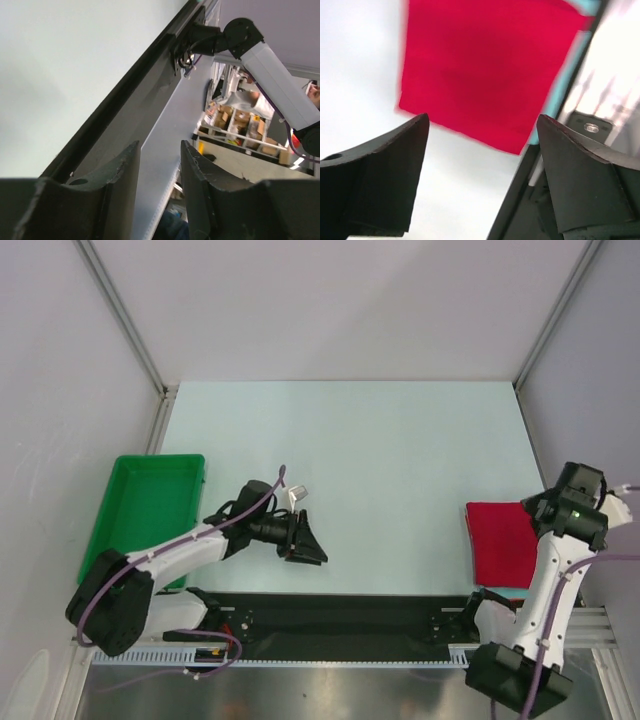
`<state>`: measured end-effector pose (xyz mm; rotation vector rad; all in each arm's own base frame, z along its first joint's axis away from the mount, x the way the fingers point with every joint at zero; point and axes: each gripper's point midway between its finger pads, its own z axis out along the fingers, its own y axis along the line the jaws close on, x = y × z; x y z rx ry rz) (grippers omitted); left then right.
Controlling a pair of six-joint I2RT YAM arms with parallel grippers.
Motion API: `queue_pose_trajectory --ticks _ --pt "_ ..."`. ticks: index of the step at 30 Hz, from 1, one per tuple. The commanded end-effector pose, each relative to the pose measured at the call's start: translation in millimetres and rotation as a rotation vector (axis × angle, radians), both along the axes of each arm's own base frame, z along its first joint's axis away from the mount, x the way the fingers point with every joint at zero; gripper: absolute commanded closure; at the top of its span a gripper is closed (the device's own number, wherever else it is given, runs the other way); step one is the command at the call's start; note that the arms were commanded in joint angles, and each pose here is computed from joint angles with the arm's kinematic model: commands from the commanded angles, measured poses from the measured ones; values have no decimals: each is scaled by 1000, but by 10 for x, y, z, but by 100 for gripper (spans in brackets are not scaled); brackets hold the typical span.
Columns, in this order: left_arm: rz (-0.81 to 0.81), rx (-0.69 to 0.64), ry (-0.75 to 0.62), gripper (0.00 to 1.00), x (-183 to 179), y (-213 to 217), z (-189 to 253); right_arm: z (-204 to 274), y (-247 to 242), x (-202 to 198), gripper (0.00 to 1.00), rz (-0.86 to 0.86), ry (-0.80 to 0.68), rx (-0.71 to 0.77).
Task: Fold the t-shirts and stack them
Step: Reset both grippers
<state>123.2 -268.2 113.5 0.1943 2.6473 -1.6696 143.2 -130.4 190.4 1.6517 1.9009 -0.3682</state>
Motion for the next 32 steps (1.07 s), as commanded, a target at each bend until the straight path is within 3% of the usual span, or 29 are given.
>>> queue_pose_trajectory --ticks 1,2,3,7,8,11,12,15,19,21,26,32 --pt "21 -36 -157 56 110 25 231 267 316 413 7 234 -146 -10" --pt "27 -35 -171 55 115 32 245 249 543 550 7 341 -177 25" --pt "32 -28 -178 54 108 50 226 242 718 644 0 393 -214 67" --pt "55 -8 -171 52 17 135 112 88 1728 925 0 722 -322 258" --pt "60 -28 -191 52 -6 151 152 -28 2147 838 0 883 -304 292" --pt "89 -39 -159 50 -112 213 22 -105 2711 797 0 1041 -354 347" --pt "109 -67 -143 50 -164 228 13 -233 2993 668 0 1149 -351 386" --pt "161 -138 -170 48 -195 252 81 -495 3347 418 0 1259 -378 500" --pt "245 -215 -247 43 -199 324 191 -604 3443 245 0 1280 -504 628" --pt "298 -238 -211 42 -230 370 87 -493 3429 227 0 1265 -623 667" --pt "378 -417 -205 41 -304 448 130 -823 3312 117 0 1208 -675 747" --pt "393 -416 -240 32 -285 468 56 -1163 3302 10 0 1145 -715 879"
